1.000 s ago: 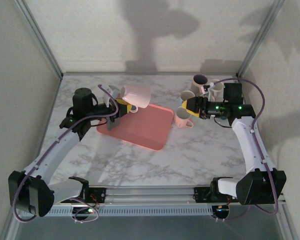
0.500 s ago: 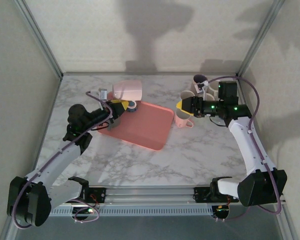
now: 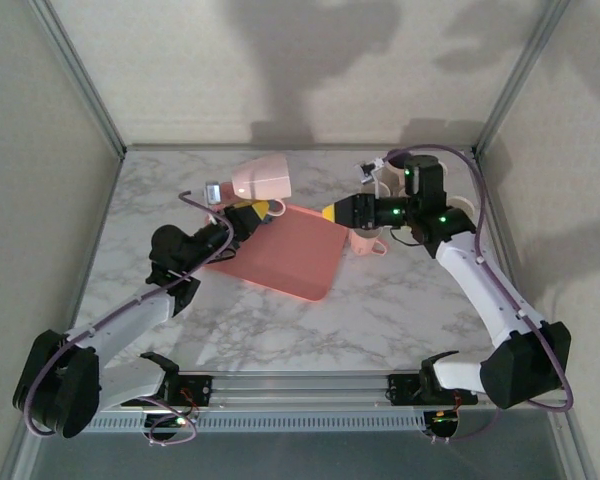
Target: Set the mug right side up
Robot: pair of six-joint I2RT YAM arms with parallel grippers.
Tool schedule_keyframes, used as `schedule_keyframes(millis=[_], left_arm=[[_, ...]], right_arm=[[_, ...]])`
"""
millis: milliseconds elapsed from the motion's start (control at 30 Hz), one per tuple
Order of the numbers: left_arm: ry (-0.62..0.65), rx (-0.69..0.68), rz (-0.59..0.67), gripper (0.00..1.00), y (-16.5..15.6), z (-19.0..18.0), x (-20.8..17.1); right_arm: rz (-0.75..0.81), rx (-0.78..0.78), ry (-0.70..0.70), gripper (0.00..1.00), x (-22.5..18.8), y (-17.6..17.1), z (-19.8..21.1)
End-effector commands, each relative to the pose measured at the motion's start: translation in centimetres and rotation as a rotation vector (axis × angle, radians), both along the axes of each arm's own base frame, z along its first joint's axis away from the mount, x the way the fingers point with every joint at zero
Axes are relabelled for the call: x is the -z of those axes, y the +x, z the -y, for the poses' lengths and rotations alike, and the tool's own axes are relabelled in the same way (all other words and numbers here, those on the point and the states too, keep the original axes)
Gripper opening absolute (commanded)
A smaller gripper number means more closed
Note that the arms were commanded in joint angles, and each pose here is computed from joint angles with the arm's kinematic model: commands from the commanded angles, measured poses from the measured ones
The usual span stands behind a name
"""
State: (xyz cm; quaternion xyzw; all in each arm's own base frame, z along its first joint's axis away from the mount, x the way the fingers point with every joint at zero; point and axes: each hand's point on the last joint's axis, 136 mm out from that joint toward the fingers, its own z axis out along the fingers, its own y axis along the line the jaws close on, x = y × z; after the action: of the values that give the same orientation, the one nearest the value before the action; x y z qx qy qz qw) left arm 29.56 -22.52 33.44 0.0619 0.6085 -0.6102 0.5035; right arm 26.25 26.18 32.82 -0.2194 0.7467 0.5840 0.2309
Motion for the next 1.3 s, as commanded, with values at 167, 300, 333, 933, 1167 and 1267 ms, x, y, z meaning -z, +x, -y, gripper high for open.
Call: schedule_keyframes(millis=[167, 300, 333, 933, 1167, 1267], left_arm=[[-0.135, 0.0, 0.065, 0.0, 0.1, 0.4, -4.9], [-0.155, 0.021, 0.04, 0.0, 0.3, 1.0, -5.3], [-0.155, 0.023, 0.034, 0.0, 0.3, 1.1, -5.3], [-0.2, 0.049, -0.017, 0.0, 0.6, 2.0, -5.0], [-0.209, 0.057, -0.028, 0.0, 0.5, 2.0, -4.9], [-0.207, 0.062, -0.031, 0.0, 0.5, 2.2, -4.8]], right_arm=[[0.048, 0.011, 0.073, 0.63, -1.0, 0.8, -2.6], [0.04, 0.013, 0.096, 0.61, -0.7, 1.2, -3.4], [0.036, 0.012, 0.101, 0.6, -0.6, 1.2, -3.6], [0.028, -0.05, 0.155, 0.42, -1.4, 0.8, -6.7], [0.004, -0.052, 0.165, 0.4, -1.4, 1.3, -7.5], [0.009, -0.053, 0.175, 0.37, -1.7, 1.4, -7.7]])
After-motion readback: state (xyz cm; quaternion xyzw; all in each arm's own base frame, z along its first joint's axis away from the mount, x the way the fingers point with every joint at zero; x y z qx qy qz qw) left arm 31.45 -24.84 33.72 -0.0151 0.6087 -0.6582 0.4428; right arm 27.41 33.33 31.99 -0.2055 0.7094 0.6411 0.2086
